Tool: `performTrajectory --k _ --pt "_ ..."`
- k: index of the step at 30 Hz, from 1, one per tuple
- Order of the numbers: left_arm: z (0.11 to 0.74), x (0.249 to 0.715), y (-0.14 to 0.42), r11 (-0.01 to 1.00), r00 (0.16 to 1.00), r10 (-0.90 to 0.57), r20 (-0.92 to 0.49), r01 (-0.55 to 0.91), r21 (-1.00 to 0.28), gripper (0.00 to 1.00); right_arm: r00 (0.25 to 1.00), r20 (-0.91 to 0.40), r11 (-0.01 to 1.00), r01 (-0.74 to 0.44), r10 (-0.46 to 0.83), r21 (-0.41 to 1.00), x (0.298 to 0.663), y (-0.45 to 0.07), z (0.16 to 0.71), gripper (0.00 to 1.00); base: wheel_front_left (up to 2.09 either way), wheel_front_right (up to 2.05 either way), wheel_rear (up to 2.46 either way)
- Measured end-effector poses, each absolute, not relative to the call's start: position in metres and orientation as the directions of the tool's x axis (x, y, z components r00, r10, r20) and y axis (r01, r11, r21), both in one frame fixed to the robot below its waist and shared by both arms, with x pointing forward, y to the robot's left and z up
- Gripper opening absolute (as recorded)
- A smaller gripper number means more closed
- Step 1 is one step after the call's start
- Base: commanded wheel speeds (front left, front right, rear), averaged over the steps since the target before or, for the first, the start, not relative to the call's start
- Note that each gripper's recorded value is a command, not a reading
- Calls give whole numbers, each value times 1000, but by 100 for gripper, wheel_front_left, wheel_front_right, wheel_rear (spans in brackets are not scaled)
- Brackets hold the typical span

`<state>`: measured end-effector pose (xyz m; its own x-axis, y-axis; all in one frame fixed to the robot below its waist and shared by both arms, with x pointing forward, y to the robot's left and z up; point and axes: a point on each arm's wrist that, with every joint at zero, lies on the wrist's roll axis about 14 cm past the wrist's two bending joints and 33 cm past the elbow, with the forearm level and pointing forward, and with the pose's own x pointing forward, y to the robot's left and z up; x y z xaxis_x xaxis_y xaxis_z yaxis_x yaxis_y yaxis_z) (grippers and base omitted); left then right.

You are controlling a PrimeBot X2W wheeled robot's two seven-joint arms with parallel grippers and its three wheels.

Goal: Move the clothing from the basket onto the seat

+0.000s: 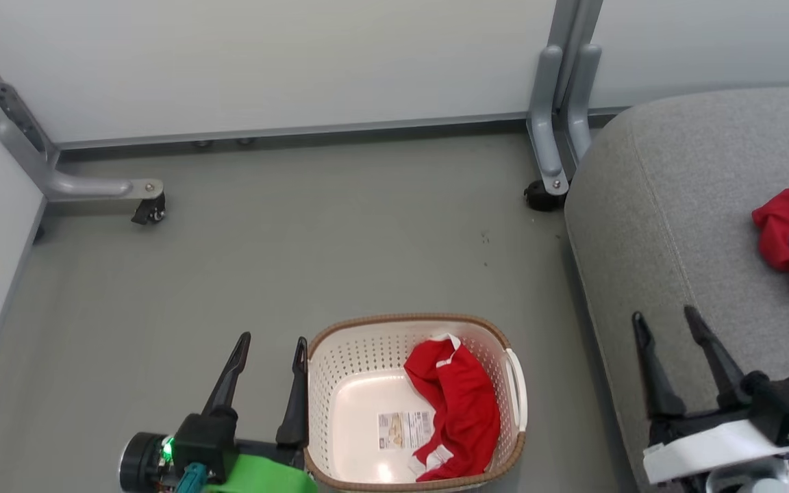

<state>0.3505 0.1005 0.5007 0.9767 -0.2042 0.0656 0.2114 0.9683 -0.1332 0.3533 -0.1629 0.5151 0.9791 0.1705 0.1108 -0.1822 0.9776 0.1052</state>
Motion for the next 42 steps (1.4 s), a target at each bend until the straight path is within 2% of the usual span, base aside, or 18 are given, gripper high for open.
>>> performTrajectory --k 2,9,15,27,34,42 --pt "498 359 94 963 972 -227 58 233 -134 100 985 126 980 -139 121 145 364 -174 518 100 0 0 0" --pt "470 403 77 938 956 -293 -12 285 -194 100 985 152 983 -104 80 154 406 -187 522 100 0 0 0" --pt "445 448 42 897 904 -425 -53 412 -162 100 983 170 987 -94 71 133 447 -194 519 100 0 0 0" --pt "319 487 -17 786 723 -616 -313 591 -181 100 987 163 998 -3 -7 62 505 -234 485 100 0 0 0" --pt "247 475 -50 700 571 -700 -429 668 -252 100 993 105 999 54 -53 -4 520 -261 448 100 0 0 0" --pt "180 464 -71 648 430 -727 -535 687 -329 100 997 38 996 72 -70 -43 524 -270 412 100 0 0 0"
